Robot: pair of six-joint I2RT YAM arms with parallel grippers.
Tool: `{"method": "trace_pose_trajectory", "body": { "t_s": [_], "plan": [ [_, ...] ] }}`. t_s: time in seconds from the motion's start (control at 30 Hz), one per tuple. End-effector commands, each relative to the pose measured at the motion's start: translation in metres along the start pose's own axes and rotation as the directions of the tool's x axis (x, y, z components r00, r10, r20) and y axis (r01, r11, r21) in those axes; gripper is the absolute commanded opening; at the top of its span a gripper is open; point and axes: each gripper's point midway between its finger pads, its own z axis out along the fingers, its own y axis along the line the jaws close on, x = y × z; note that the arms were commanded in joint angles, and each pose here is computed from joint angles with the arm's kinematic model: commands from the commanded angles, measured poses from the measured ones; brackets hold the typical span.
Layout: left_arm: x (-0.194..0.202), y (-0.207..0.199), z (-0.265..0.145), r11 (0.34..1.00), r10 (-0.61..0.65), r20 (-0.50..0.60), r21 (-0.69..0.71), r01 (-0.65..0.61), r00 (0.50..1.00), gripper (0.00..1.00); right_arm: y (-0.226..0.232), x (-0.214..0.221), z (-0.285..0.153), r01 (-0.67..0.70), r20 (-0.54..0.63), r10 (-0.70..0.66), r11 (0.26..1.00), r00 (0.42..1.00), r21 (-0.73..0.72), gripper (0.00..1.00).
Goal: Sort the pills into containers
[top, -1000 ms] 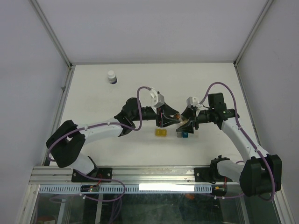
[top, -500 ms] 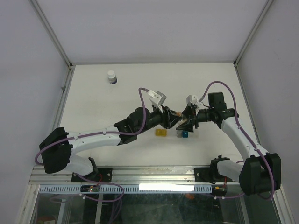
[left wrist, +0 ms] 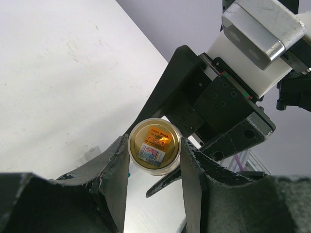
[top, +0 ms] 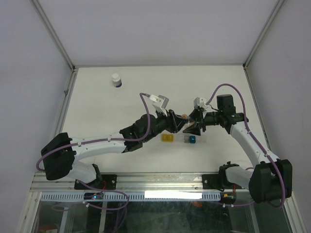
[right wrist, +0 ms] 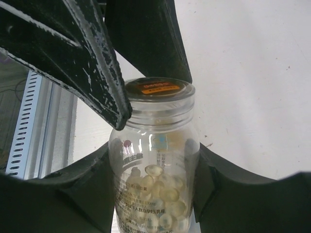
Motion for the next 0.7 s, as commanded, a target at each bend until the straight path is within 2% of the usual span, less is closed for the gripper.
{"method": "trace_pose_trajectory", "body": {
  "t_s": [0.0,0.1,0.13,0.2,0.27,0.43,0.6,0.63,0.67],
  "plan": [
    [-0.023,0.029,-0.003,0.987,-0.075,0.12,-0.131,0.09,0.99,0.0,-0.006,-0.02,-0.004,0.076,0.035,-0.077,0.997,0.996,0.015,0.0],
    [-0.025,0.013,-0.001,0.991,-0.126,0.133,-0.037,0.132,0.983,0.0,-0.006,-0.019,-0.004,0.075,0.032,-0.076,0.997,0.997,0.018,0.0],
    [-0.027,0.007,-0.003,0.99,-0.141,0.137,-0.001,0.142,0.98,0.04,-0.006,-0.019,-0.004,0.075,0.031,-0.075,0.997,0.997,0.019,0.0],
    [-0.03,-0.001,-0.006,0.986,-0.166,0.139,0.043,0.161,0.976,0.28,-0.006,-0.019,-0.004,0.077,0.032,-0.078,0.997,0.996,0.02,0.0],
    [-0.036,-0.007,-0.01,0.986,-0.163,0.145,0.065,0.155,0.976,0.46,-0.006,-0.02,-0.004,0.078,0.032,-0.079,0.997,0.996,0.021,0.0],
    [-0.049,-0.013,-0.025,0.991,-0.115,0.175,0.095,0.099,0.978,0.72,-0.006,-0.02,-0.005,0.081,0.033,-0.082,0.996,0.996,0.019,0.0],
    [-0.055,-0.016,-0.042,0.991,0.006,0.205,0.129,-0.033,0.979,0.93,-0.003,-0.02,-0.005,0.086,0.034,-0.087,0.996,0.996,0.01,0.0],
    [-0.055,-0.019,-0.046,0.982,0.082,0.215,0.152,-0.116,0.973,0.98,-0.002,-0.02,-0.005,0.088,0.036,-0.088,0.996,0.995,0.004,0.0],
    [-0.054,-0.024,-0.051,0.961,0.162,0.225,0.185,-0.206,0.961,0.99,-0.001,-0.021,-0.005,0.09,0.039,-0.09,0.996,0.995,-0.002,0.0]
  ]
}}
